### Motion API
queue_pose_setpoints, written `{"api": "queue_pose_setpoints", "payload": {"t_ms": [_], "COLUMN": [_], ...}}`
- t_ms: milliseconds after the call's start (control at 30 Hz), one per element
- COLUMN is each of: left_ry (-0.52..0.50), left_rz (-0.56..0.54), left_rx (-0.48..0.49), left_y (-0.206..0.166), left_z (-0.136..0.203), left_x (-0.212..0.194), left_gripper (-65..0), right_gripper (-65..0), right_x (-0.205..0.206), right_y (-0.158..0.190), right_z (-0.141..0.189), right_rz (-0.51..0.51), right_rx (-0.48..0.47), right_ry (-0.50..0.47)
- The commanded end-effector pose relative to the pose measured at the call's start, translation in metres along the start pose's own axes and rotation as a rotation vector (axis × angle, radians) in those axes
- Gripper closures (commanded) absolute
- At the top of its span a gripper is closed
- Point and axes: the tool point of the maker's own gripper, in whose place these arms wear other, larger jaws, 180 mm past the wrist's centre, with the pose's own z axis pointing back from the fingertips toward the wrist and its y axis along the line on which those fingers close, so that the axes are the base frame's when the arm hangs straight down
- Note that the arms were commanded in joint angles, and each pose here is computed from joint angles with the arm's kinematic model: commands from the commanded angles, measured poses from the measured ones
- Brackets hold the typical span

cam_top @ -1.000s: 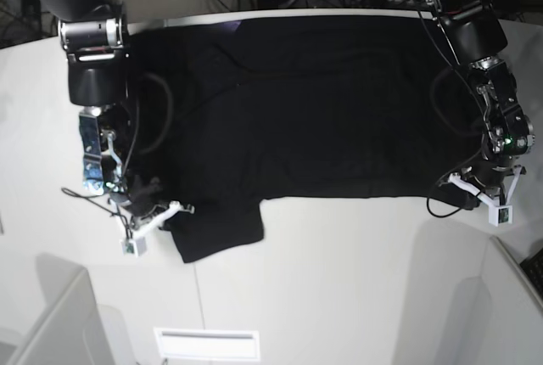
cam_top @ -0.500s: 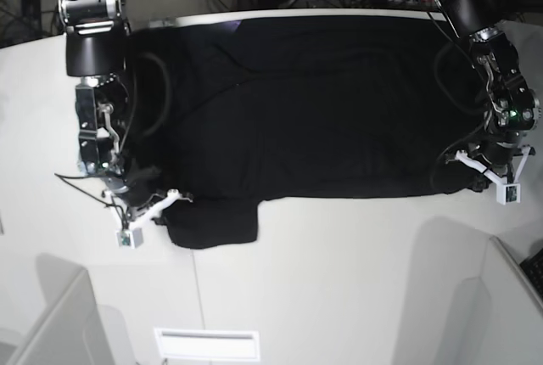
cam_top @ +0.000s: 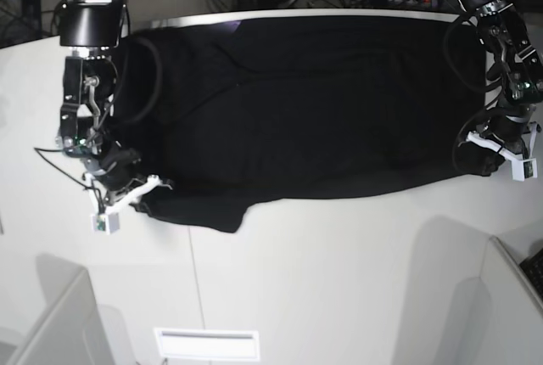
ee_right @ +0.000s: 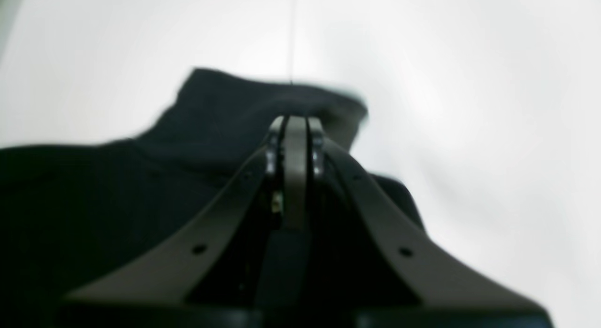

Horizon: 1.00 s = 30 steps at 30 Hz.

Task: Fold the T-shirt properly
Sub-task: 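Lift the hem with both grippers and fold it onto the collar edge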

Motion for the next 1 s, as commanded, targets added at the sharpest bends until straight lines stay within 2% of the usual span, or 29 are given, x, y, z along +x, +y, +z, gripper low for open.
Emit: {"api": "queue_pose_setpoints", "payload": {"t_ms": [0,267,367,467,600,767,967], "left_ry": [-0.054,-0.079,-0.029,-0.021,-0.02,0.044,0.059], "left_rz": [-0.006,-0.055,-0.059,-0.051,-0.072,-0.077,-0.101], "left_rx": [-0.015,-0.023,0.002,0.043,0.039,0.048,0.05], "left_y": [-0.002,-0.009,-0.002,0.011,0.008,0.011,0.01], "left_z": [0.003,0.018,0.024,0.034,0.038,0.042,0.049], "left_x": [0.017,0.024,0.021,0.027,0.029,0.012,0.006], "left_gripper": [0.0,0.0,0.0,0.0,0.0,0.0,0.0], "right_gripper": [0.0,0.0,0.0,0.0,0.0,0.0,0.0], "right_x": [0.023,0.018,0.018,0.019,0.02,0.014,0.006], "right_y": [-0.001,-0.005,-0.009,-0.01,-0.013,-0.022,-0.016], "right_z": [0.006,0.025,0.034,0.043,0.052,0.068,0.083], "right_rz": [0.009,0.02,0.009,0.014,0.015,0.007,0.033], "right_rx": [0.003,-0.012,-0.027,-0.032,-0.043,-0.073,-0.073], "right_ry": [-0.066,-0.06,-0.061,-0.067,-0.061,-0.05,-0.048]}}
